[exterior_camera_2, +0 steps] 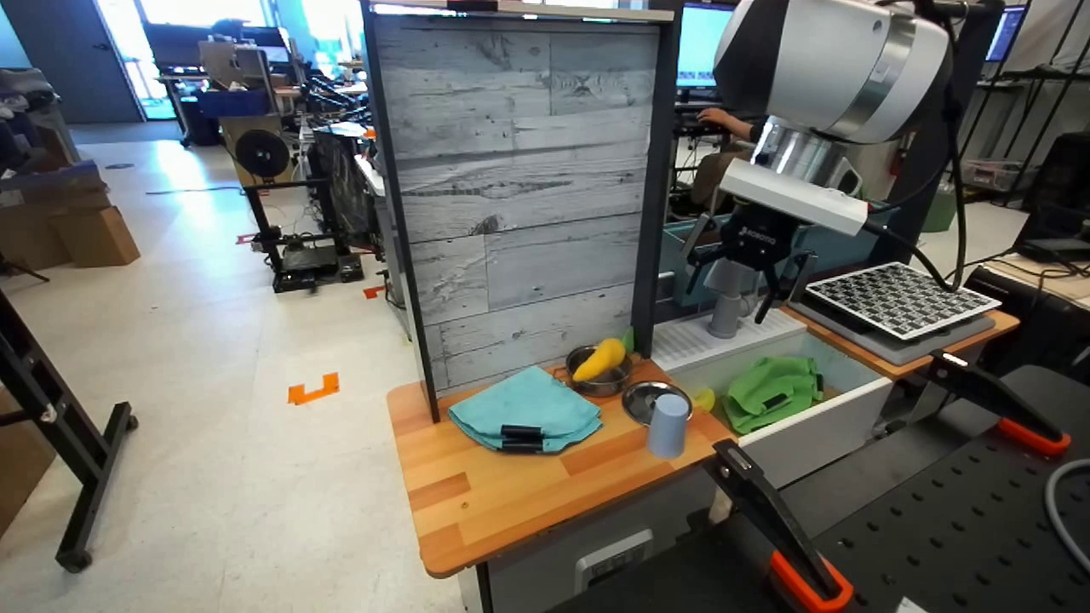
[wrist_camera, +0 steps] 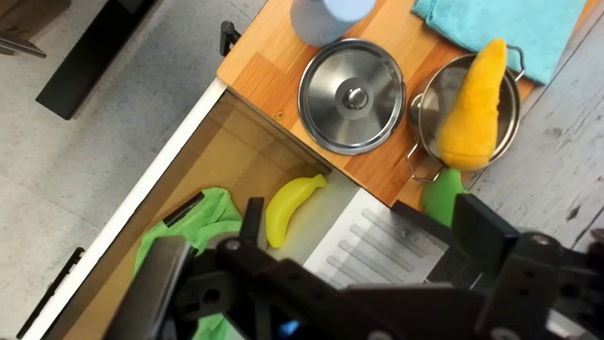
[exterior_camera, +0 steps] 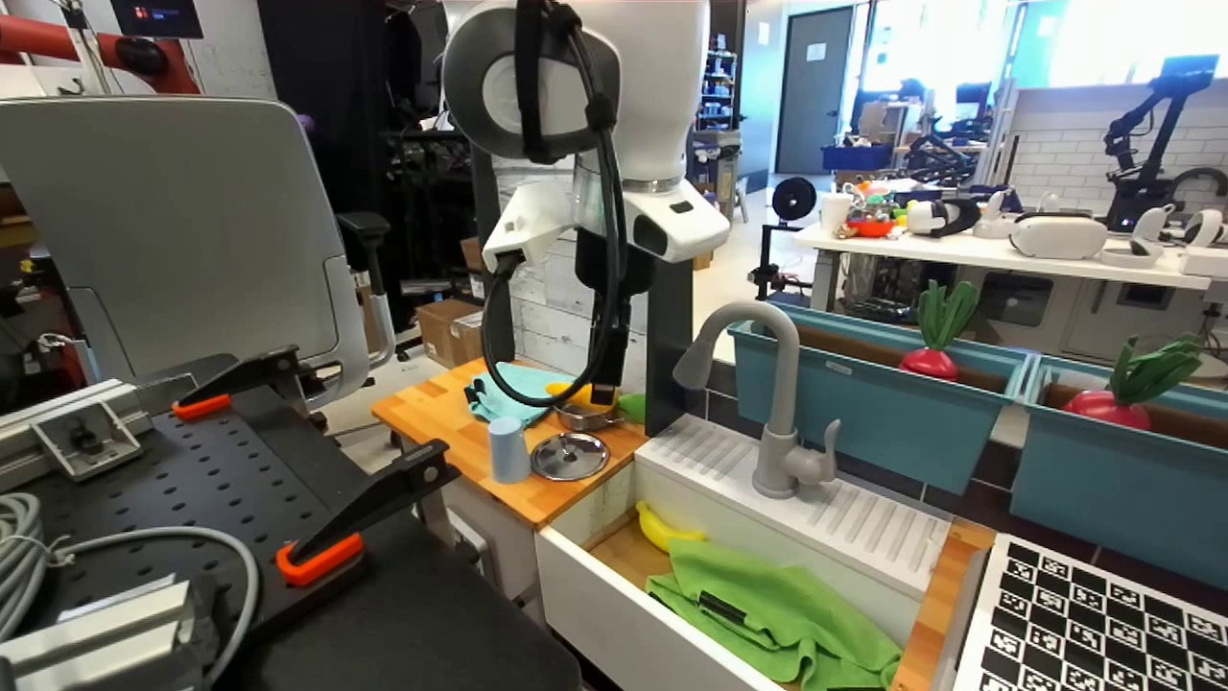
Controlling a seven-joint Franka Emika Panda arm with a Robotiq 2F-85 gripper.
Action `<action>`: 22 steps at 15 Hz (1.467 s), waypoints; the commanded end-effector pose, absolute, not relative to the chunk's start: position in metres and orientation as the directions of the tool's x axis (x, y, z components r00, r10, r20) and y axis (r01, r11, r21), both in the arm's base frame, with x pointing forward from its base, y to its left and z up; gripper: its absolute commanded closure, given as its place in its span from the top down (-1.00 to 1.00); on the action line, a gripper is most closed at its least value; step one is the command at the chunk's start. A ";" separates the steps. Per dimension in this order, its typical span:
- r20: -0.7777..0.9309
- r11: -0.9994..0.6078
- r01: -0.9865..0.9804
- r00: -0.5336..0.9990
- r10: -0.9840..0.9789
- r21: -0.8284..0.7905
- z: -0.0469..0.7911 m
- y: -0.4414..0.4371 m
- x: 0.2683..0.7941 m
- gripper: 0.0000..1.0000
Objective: Put the plush in the bowl, wipe the counter with the blue towel and move the faucet to the center
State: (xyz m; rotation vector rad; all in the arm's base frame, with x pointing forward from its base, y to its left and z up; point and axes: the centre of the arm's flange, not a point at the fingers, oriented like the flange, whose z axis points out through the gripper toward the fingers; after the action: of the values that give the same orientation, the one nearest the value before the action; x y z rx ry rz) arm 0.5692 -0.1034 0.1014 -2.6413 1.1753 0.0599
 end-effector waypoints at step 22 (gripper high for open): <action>-0.034 -0.451 -0.865 0.469 -0.882 -0.220 0.152 -0.138 0.604 1.00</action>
State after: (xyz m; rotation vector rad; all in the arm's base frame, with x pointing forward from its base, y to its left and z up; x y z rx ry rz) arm 0.5953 -0.1482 0.1418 -2.4556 1.5343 -0.0750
